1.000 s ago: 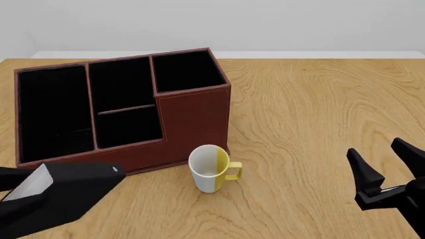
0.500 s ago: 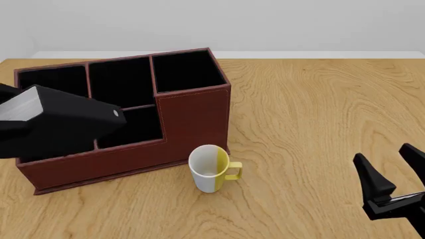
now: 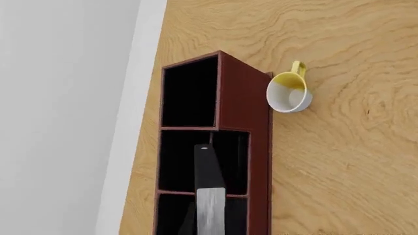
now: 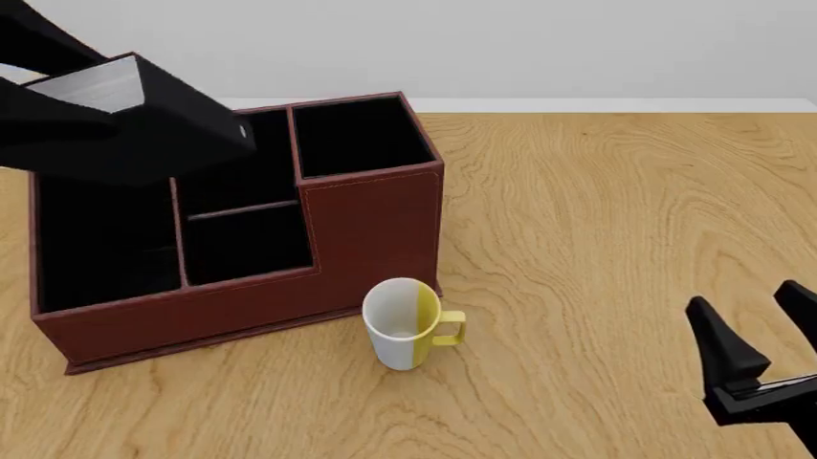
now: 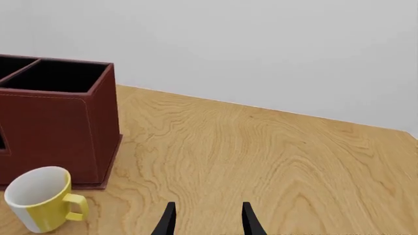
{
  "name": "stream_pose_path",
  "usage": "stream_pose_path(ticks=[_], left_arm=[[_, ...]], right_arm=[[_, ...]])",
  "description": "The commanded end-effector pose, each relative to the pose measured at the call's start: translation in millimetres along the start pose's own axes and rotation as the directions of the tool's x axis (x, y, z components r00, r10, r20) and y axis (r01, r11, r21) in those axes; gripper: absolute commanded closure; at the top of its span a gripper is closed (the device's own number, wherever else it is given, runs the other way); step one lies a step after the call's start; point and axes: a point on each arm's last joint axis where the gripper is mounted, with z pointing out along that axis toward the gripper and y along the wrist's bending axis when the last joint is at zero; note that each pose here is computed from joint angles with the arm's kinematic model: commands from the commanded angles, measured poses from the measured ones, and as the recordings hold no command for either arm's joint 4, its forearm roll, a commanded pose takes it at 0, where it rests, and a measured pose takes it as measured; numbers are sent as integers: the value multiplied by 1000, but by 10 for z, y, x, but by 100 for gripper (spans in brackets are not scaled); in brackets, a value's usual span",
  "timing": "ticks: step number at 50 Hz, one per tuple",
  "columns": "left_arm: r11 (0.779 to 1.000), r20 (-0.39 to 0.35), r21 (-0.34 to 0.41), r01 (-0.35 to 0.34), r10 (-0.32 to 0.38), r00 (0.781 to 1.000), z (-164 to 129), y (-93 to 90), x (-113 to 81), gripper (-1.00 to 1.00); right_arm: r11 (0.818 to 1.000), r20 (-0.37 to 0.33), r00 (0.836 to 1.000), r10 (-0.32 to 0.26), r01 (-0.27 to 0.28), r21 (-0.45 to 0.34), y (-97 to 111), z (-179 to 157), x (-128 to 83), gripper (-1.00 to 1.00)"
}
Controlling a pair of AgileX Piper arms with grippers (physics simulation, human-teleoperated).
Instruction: Pick up the book and place it in the front compartment of the caddy.
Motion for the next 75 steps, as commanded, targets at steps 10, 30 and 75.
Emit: stream_pose_path(ticks=[10, 30, 75], left_arm=[[999, -110, -24, -44, 41, 993, 284, 405, 25, 100], [999, -139, 12, -33, 34, 990, 719, 501, 54, 100], [1000, -202, 15, -3, 6, 979, 1566, 697, 310, 100]], right_arm=[[1000, 7, 1000, 16, -16, 17, -12, -45, 0, -100], [999, -1, 1000, 28, -28, 30, -23, -15, 3, -100], [998, -7, 999, 39, -39, 49, -37, -23, 11, -100]])
